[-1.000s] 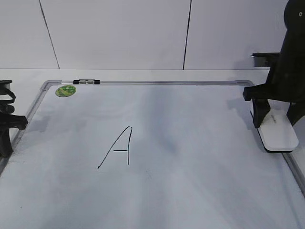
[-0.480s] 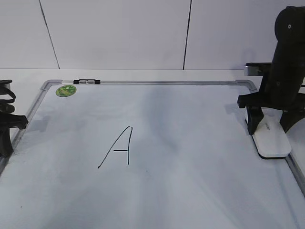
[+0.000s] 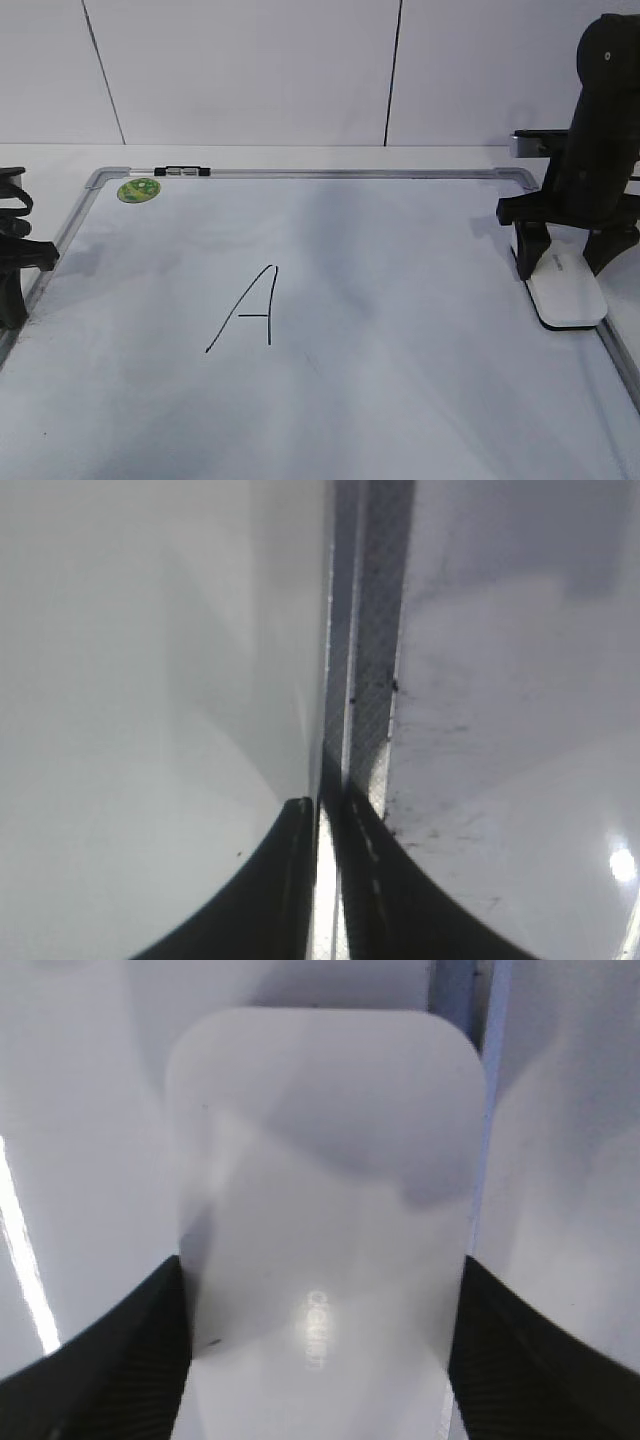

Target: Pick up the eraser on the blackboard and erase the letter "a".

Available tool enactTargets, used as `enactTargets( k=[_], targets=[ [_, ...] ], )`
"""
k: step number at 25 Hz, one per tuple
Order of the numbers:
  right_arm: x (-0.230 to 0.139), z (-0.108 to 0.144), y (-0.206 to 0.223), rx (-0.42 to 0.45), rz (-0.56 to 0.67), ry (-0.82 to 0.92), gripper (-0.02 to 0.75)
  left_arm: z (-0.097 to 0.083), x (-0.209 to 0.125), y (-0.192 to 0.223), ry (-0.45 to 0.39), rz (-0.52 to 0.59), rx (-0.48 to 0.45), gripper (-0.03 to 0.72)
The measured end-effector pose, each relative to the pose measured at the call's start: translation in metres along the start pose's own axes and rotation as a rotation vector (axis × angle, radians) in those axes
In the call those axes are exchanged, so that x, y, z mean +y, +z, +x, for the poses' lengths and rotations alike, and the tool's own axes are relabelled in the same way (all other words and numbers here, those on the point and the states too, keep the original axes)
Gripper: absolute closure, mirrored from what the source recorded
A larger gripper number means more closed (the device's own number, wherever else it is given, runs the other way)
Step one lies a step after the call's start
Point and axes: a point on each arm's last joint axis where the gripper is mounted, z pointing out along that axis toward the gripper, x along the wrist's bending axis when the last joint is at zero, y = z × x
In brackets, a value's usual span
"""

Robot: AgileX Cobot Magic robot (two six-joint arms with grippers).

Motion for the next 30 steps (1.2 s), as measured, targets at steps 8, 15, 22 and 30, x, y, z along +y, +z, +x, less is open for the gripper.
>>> enactTargets(
  k=[8, 15, 22, 30],
  targets=[
    [0.002, 0.002, 0.003, 0.013, 0.011, 0.0, 0.177, 0.0, 0.0, 0.001, 0.0, 0.0, 0.0, 0.611],
    [0.003, 0.001, 0.004, 0.018, 0.016, -0.01, 0.176, 0.0, 0.0, 0.001, 0.0, 0.0, 0.0, 0.61],
    [0.003, 0.002, 0.005, 0.022, 0.018, -0.043, 0.153, 0.0, 0.0, 0.001, -0.001, 0.0, 0.0, 0.61],
    [0.004, 0.002, 0.015, 0.023, 0.038, -0.046, 0.107, 0.0, 0.0, 0.001, -0.003, 0.0, -0.003, 0.602]
  ],
)
